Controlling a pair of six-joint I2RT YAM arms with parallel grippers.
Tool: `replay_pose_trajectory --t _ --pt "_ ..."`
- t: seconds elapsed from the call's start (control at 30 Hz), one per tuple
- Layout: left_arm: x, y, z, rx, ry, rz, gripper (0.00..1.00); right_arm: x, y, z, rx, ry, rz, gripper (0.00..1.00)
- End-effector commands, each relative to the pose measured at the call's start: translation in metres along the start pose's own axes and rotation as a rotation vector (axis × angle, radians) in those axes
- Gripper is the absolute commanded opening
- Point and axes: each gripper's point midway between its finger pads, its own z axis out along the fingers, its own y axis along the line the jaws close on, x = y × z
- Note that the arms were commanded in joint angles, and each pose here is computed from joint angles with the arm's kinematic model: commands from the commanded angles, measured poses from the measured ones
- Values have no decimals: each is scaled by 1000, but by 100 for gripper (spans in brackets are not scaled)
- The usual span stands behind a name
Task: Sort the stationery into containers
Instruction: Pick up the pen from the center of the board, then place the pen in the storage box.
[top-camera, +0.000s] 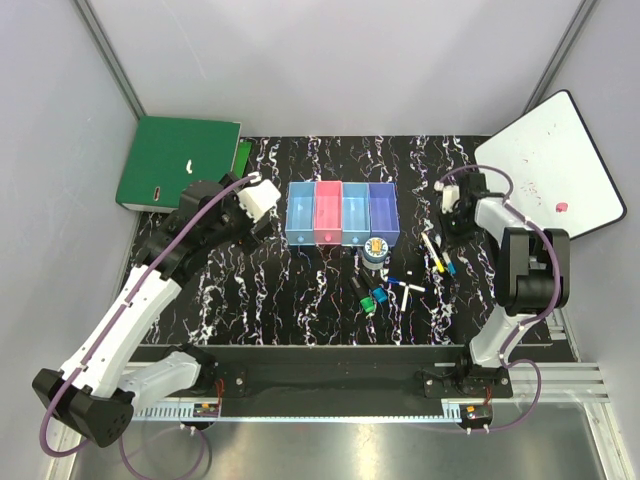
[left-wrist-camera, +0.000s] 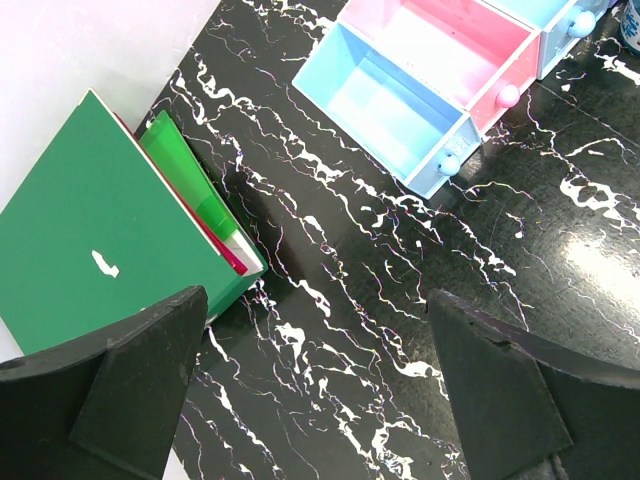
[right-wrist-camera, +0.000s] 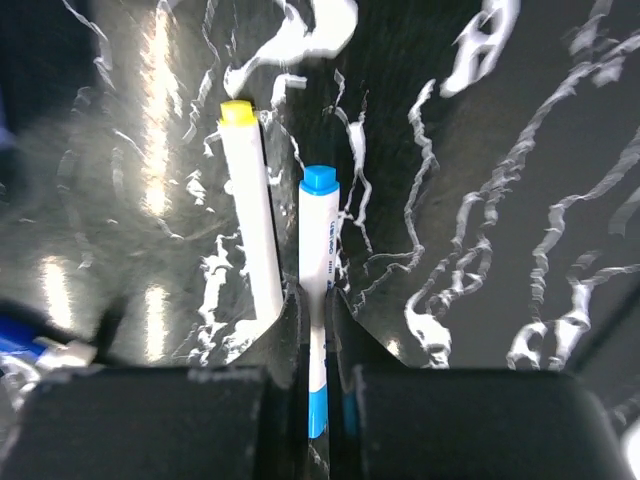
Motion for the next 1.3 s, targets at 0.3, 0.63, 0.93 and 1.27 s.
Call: replay_pose_trajectory --t 0.3,0.63,0.93,1.27 --pt "-22 7 -16 -28 -85 0 99 -133 26 -107 -142 -201 216 0" --pt "-22 10 -20 -41 -90 34 99 -175 98 -80 -246 -156 213 0" --pt "-16 4 -19 -28 -86 40 99 -191 136 -45 -262 -142 160 0" --pt "-17 5 -22 -34 -100 47 99 -182 134 -13 -238 -95 149 0"
